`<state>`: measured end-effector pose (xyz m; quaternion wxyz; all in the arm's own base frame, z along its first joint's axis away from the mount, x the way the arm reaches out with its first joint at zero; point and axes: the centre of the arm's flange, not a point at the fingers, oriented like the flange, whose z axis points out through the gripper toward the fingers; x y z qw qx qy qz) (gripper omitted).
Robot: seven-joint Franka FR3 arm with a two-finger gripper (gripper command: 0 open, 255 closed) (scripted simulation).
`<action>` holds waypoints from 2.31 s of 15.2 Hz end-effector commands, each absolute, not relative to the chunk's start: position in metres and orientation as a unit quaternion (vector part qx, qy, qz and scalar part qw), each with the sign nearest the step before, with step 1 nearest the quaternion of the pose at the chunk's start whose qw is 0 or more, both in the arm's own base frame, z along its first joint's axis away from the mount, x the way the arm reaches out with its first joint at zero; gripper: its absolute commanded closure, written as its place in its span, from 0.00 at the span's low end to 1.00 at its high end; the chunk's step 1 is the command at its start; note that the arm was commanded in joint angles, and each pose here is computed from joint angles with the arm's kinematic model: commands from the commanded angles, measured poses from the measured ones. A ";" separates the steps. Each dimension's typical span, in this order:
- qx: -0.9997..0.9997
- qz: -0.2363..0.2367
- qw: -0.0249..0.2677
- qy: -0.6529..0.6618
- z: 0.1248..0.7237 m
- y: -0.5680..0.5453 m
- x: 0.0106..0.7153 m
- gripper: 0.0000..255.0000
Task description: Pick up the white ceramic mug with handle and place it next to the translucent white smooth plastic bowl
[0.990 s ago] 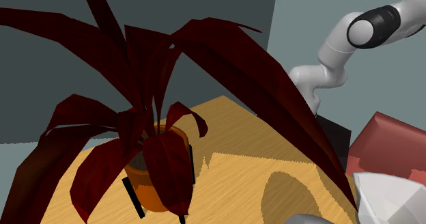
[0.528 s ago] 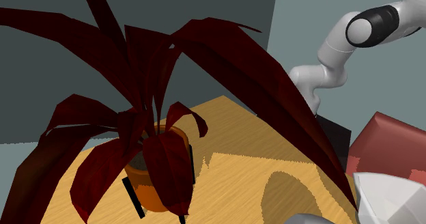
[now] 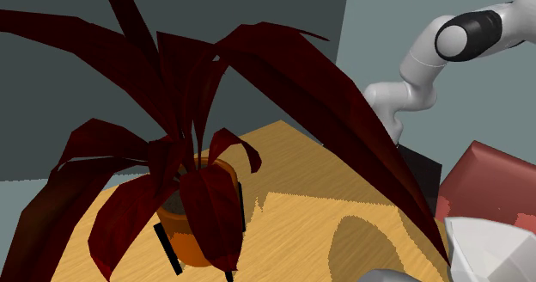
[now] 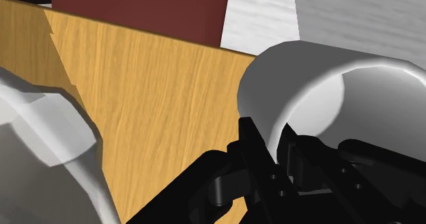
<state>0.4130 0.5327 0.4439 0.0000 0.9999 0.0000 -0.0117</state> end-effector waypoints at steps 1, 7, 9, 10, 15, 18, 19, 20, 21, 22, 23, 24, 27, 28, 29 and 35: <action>1.000 -0.011 0.000 0.000 0.433 0.533 0.412 1.00; 1.000 -0.011 0.000 0.000 0.402 0.533 0.412 1.00; 1.000 -0.011 0.000 0.000 0.391 0.533 0.412 1.00; 1.000 -0.011 0.000 0.000 0.386 0.533 0.412 1.00; 1.000 -0.011 0.000 0.000 0.362 0.533 0.412 1.00; 1.000 -0.011 0.000 0.000 0.362 0.533 0.412 1.00; 1.000 -0.011 0.000 0.000 0.362 0.533 0.412 1.00; 1.000 -0.011 0.000 0.000 0.362 0.533 0.412 1.00; 1.000 -0.011 0.000 0.000 0.362 0.533 0.412 1.00; 1.000 -0.011 0.000 0.000 0.362 0.533 0.412 1.00; 1.000 -0.011 0.000 0.000 0.362 0.533 0.412 0.00; 1.000 -0.011 0.000 0.000 0.362 0.533 0.412 0.00; 1.000 -0.011 0.000 0.000 0.362 0.533 0.412 0.00; 1.000 -0.011 0.000 0.000 0.362 0.533 0.412 0.00; 1.000 -0.011 0.000 0.000 0.375 0.533 0.412 0.00; 1.000 -0.011 0.000 0.000 0.411 0.533 0.413 0.00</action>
